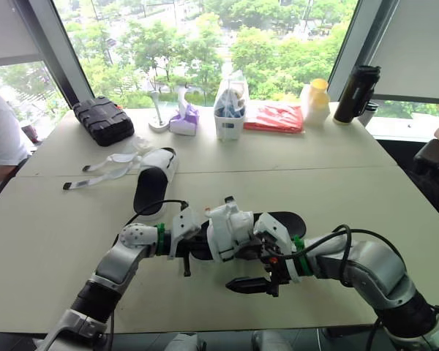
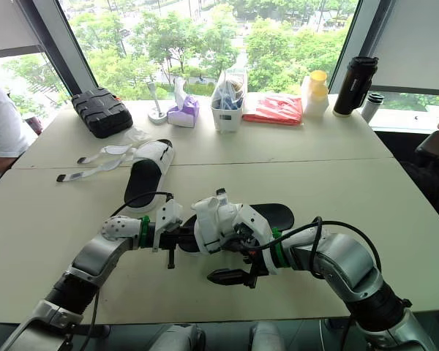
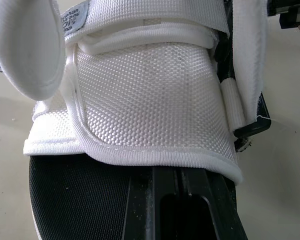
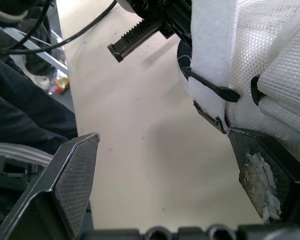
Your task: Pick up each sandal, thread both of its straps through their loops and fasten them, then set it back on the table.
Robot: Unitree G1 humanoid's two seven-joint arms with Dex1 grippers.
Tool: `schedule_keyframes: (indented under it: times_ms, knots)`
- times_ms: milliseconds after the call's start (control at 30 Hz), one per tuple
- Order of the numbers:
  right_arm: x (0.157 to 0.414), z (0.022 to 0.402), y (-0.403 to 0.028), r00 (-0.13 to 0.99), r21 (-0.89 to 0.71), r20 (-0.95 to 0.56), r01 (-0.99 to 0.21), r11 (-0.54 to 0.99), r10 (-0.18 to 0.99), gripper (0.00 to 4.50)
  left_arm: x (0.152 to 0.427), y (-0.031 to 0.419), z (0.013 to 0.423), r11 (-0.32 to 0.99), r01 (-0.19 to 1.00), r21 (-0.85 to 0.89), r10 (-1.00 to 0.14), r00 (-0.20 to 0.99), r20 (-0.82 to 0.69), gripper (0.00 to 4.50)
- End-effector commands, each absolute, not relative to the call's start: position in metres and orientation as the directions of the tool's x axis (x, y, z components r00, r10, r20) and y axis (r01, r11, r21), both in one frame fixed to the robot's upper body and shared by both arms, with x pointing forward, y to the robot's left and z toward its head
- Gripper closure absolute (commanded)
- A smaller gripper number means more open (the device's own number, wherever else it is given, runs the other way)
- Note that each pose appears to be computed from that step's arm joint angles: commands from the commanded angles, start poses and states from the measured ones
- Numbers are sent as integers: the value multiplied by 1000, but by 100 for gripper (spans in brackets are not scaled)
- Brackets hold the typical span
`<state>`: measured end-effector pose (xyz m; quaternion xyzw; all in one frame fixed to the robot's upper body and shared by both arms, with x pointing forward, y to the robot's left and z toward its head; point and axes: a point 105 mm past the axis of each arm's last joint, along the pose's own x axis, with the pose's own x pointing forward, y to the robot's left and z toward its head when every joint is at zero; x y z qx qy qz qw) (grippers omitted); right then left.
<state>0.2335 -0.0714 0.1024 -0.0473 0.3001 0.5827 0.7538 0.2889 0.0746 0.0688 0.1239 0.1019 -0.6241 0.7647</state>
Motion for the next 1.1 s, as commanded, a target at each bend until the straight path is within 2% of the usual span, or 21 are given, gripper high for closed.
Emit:
schedule_keyframes:
  times_ms: [33, 200, 900, 1000, 1100]
  knots:
    - [233, 132, -67, 148, 216, -444, -940, 265, 884, 7, 270, 78, 17, 175, 982, -71, -880, 124, -459, 450]
    - [232, 136, -67, 140, 225, -435, -940, 258, 889, 7, 271, 79, 18, 179, 981, -69, -880, 128, -456, 450]
    - [241, 108, -57, 130, 327, -461, -895, 304, 878, 7, 273, 81, 19, 194, 979, -62, -878, 145, -456, 450]
    - [241, 106, -55, 129, 338, -461, -889, 308, 878, 88, 272, 81, 18, 193, 979, -63, -879, 144, -455, 450]
    - [241, 103, -55, 131, 341, -466, -886, 314, 875, 232, 272, 80, 18, 194, 979, -63, -879, 145, -454, 450]
